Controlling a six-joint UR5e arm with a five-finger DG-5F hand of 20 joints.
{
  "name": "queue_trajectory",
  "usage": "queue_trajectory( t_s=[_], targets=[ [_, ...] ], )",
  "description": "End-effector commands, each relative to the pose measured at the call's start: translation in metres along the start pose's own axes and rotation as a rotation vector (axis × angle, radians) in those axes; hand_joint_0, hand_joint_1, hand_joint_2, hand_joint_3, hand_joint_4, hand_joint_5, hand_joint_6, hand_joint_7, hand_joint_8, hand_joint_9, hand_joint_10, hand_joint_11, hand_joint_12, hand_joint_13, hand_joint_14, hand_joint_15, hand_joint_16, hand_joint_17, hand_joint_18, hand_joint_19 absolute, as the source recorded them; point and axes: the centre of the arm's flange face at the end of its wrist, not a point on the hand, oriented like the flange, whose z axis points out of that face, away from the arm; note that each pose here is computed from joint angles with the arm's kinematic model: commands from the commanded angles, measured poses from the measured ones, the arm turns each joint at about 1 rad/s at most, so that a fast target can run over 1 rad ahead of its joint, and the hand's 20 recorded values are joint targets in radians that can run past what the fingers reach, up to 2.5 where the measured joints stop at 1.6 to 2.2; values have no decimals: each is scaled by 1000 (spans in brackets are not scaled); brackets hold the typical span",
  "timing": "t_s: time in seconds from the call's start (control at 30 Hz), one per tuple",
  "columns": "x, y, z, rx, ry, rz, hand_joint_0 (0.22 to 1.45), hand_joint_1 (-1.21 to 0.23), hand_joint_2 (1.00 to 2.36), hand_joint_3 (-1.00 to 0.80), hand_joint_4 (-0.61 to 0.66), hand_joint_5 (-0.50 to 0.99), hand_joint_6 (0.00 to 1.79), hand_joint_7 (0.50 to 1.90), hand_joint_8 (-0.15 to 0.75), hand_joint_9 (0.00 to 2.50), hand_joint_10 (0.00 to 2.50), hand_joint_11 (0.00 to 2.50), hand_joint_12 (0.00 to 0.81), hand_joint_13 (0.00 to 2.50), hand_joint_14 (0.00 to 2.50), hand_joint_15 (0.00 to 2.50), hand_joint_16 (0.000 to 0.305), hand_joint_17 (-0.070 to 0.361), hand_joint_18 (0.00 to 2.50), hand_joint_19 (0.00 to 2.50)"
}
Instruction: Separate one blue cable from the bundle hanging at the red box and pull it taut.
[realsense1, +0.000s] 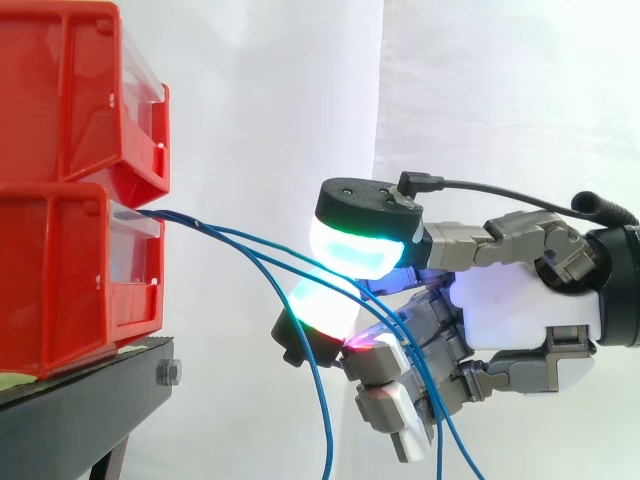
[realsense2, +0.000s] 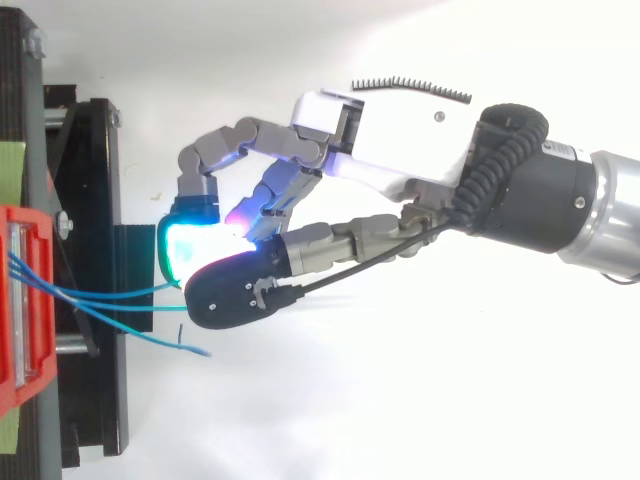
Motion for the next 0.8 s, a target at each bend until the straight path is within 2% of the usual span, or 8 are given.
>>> queue_trajectory(
  t_s=[0.0, 0.13, 0.2, 0.33, 0.4, 0.5, 0.77],
  targets=[
    [0, 0, 0, 1, 0, 0, 626, -697, 1028, -131, 80, -186, 856, 1261, 339, 1079, 23, 1321, 420, 1090, 28, 1073, 50, 113, 963, 711],
    [0, 0, 0, 1, 0, 0, 617, -705, 1030, -35, 42, -175, 860, 1306, 344, 1127, 24, 1342, 423, 1126, 27, 1085, 50, 113, 981, 699],
    [0, 0, 0, -1, 0, -1, 617, -706, 1029, -39, 63, -174, 861, 1289, 345, 1157, 25, 1344, 420, 1133, 27, 1094, 50, 113, 981, 710],
    [0, 0, 0, -1, 0, -1, 609, -679, 1023, -206, 147, -175, 837, 1289, 345, 1173, 24, 1359, 420, 1146, 27, 1106, 51, 116, 991, 719],
    [0, -1, 0, 2, 0, -2, 606, -635, 1015, -338, 153, -175, 835, 1247, 349, 1180, 24, 1365, 421, 1148, 28, 1098, 52, 117, 991, 718],
    [0, 0, 0, 1, 0, -2, 588, -601, 1006, -430, 161, -173, 825, 1255, 348, 1180, 24, 1365, 426, 1152, 27, 1096, 52, 118, 991, 716],
    [0, 0, 0, 4, 0, -1, 575, -575, 1000, -494, 168, -169, 802, 1241, 351, 1176, 27, 1352, 424, 1149, 27, 1091, 53, 119, 989, 714]
  ],
)
